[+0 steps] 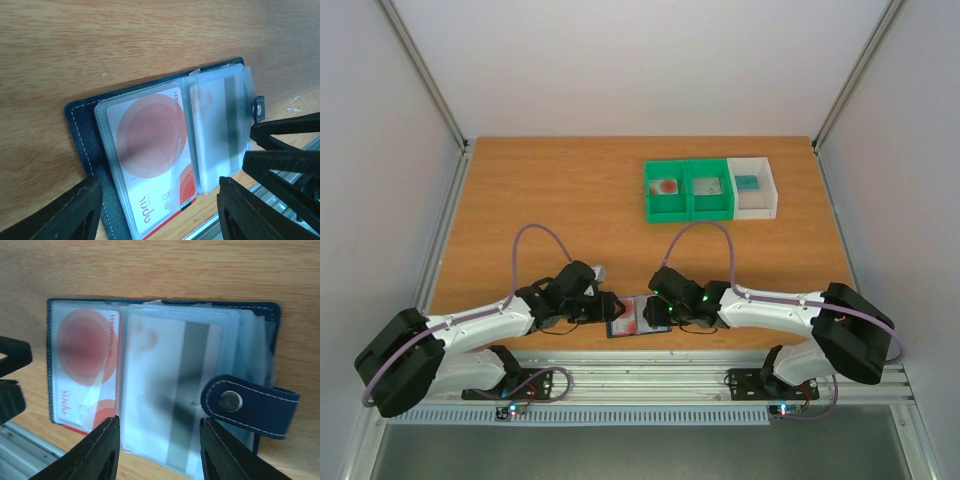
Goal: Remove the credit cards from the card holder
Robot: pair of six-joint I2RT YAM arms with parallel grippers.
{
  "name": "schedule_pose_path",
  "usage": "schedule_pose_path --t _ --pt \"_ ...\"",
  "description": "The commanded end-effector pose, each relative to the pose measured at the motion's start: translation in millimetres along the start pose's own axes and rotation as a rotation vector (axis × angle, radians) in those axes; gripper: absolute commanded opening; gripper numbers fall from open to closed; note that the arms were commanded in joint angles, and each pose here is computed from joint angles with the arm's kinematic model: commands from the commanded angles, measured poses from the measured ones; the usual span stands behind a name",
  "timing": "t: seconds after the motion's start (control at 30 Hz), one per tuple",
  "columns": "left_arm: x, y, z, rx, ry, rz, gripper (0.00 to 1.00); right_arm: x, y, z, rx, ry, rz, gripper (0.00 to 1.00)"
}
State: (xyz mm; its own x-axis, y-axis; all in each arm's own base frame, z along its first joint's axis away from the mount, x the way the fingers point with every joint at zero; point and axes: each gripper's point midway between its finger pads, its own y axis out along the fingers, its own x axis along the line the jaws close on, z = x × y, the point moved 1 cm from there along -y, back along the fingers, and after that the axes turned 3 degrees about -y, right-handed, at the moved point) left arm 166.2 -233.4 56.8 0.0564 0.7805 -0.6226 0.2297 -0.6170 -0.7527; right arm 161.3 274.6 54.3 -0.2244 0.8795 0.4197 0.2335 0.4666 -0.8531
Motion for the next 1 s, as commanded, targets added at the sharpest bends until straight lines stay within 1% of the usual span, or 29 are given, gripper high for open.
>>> schedule_pose_path --t 0.0,0.2,0.6,0.97 --pt "-6 3 -4 -0.013 0.017 0.036 0.63 -16 0 -4 -0.055 0.015 0.077 0.45" --pt "-7 4 -4 -0.012 0.015 0.038 0.59 -15 0 -5 -0.062 0.016 0.070 0.46" --pt "-5 8 -3 -0.002 0.019 0.034 0.56 -14 7 -2 -0.047 0.022 0.058 0.46" --pt "-6 11 -2 0.011 0.018 0.042 0.56 -14 14 1 -0.029 0.029 0.051 0.46"
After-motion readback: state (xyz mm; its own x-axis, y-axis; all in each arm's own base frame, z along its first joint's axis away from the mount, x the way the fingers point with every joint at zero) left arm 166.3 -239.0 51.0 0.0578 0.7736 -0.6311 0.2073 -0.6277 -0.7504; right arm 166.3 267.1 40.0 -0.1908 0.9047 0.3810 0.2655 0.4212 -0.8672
